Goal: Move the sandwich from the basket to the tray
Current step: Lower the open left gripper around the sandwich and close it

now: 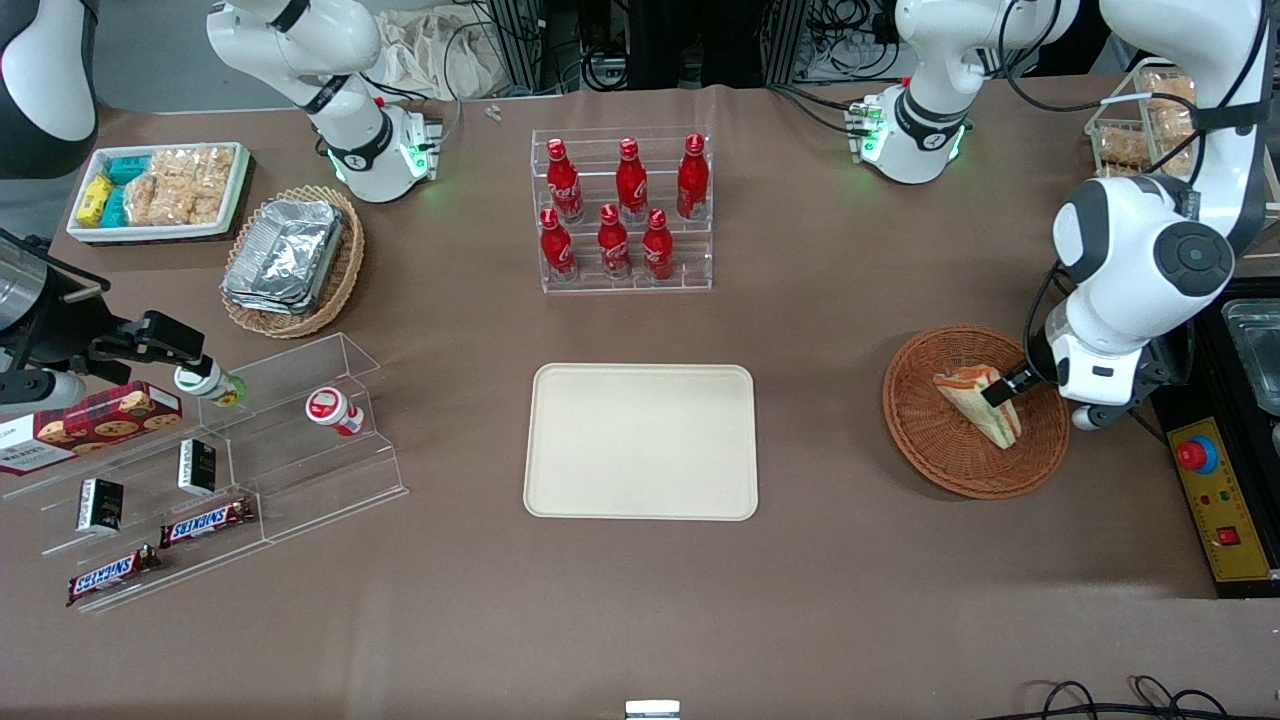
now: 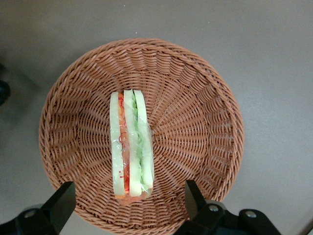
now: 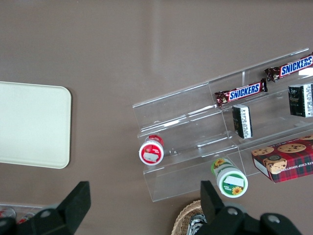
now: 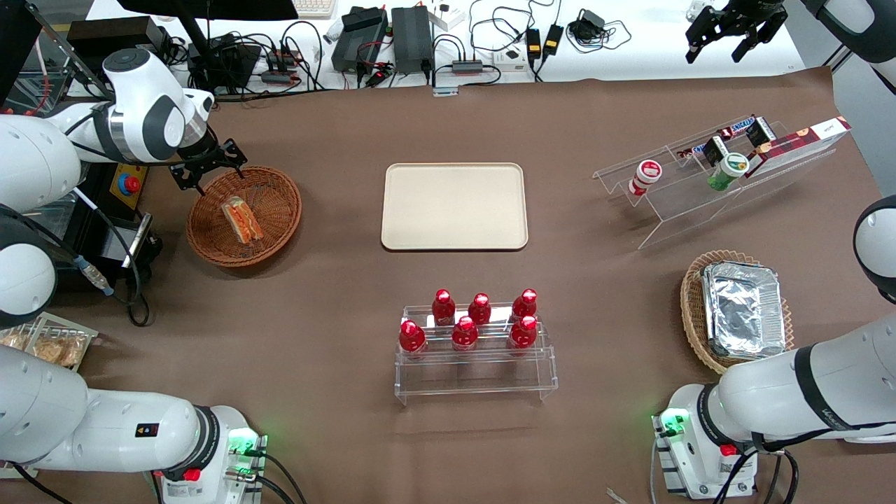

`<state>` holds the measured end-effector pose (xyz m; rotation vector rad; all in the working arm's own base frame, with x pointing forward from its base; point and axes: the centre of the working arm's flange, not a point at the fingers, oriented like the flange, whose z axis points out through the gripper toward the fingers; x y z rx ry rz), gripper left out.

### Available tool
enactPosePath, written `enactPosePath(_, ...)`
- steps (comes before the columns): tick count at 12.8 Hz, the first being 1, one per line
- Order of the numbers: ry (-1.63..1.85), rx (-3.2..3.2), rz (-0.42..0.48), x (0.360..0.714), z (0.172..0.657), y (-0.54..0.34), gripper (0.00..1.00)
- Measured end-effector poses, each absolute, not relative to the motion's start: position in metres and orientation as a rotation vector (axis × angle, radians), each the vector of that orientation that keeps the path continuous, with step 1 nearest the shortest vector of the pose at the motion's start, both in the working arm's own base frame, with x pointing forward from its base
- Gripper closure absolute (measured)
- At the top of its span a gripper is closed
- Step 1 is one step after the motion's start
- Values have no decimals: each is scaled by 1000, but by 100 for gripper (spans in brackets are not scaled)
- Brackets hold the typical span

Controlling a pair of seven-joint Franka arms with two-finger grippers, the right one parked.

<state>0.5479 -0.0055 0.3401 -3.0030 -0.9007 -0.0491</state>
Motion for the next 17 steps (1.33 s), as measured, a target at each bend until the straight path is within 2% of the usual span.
enactPosePath(2, -937, -2998, -82, 550, 331, -6, 1)
enactPosePath(13, -957, -2991, -80, 530, 273, -7, 1)
enactPosePath(17, -960, -3002, -143, 520, 249, -6, 2)
